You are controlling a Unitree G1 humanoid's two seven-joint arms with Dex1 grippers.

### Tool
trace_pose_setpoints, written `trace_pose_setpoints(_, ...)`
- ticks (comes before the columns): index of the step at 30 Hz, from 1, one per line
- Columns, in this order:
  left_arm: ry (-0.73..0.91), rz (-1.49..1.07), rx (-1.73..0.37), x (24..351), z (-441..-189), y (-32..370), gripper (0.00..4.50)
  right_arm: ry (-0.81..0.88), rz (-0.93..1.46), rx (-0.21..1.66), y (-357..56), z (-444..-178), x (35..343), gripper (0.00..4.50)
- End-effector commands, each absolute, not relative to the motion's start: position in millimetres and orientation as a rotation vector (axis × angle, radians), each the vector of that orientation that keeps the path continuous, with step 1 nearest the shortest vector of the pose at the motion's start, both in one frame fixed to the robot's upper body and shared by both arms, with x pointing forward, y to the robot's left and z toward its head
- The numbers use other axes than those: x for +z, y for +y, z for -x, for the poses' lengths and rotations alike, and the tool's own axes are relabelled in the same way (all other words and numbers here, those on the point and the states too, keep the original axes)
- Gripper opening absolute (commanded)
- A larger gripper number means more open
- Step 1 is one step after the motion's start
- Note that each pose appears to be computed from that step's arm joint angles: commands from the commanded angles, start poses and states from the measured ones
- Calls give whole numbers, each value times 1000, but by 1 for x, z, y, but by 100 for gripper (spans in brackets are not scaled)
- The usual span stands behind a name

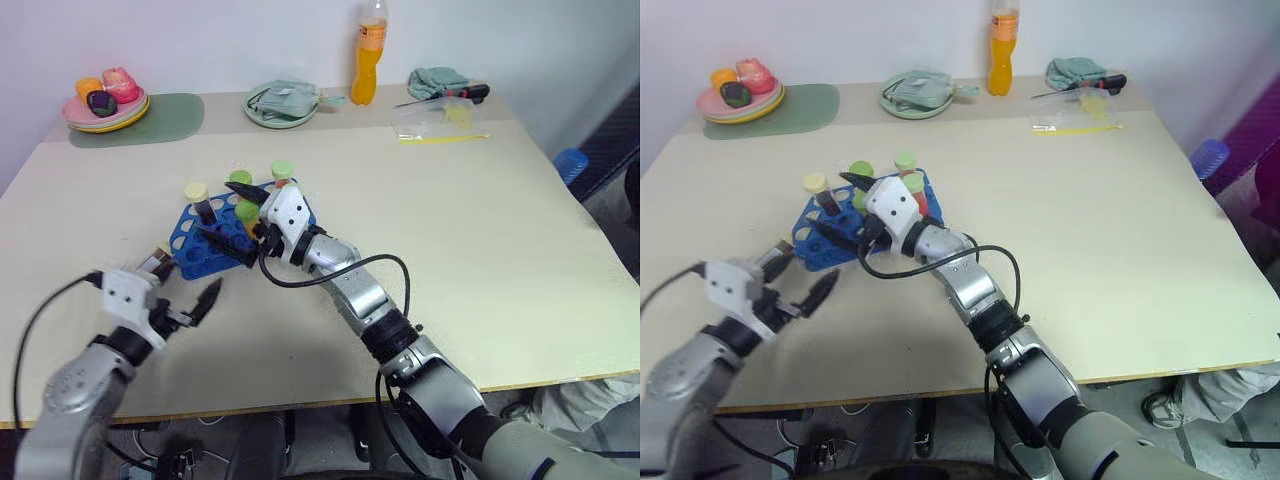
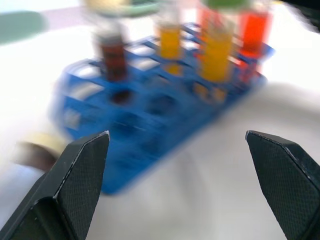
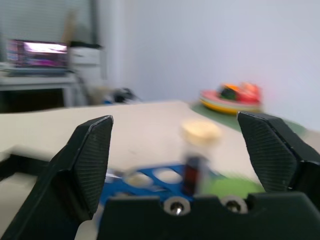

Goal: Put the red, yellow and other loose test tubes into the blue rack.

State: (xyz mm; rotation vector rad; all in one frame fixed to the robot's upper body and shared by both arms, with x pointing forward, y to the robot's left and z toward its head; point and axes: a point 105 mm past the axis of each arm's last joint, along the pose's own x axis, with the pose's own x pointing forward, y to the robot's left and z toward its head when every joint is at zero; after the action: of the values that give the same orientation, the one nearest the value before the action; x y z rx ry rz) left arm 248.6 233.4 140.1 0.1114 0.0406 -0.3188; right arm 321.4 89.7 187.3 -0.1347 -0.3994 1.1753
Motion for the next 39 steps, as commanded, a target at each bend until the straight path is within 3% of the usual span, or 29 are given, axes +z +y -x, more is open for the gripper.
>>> trace_pose_setpoints(1,107,-136,-294,170,-246,254,450,-419,197,1234,72,-307,204,448)
trace_pose_setpoints(7,417,-501,-167,185,-252,294,450,-366,323,1279,41,-297,205,448)
trace_pose_setpoints(10,670,-399,-211,181,-255,308,450,-335,387,1285,19,-297,207,448)
trace_pose_setpoints(13,791,-391,-257,188,-262,314,450,-282,440,1303,-2,-296,207,448)
trace_pose_setpoints(24,962,-492,-348,164,-326,336,450,-177,493,1295,-31,-288,195,448)
trace_pose_setpoints(30,1076,-538,-478,146,-343,328,450,-181,487,1268,-30,-285,195,448)
trace_pose_setpoints(33,1112,-568,-482,142,-347,332,365,-179,495,1252,-31,-285,194,450)
trace_pose_setpoints(37,1124,-577,-495,145,-347,334,154,-176,500,1239,-32,-285,194,450)
trace_pose_setpoints(39,1110,-591,-496,151,-345,339,78,-176,502,1235,-33,-285,194,450)
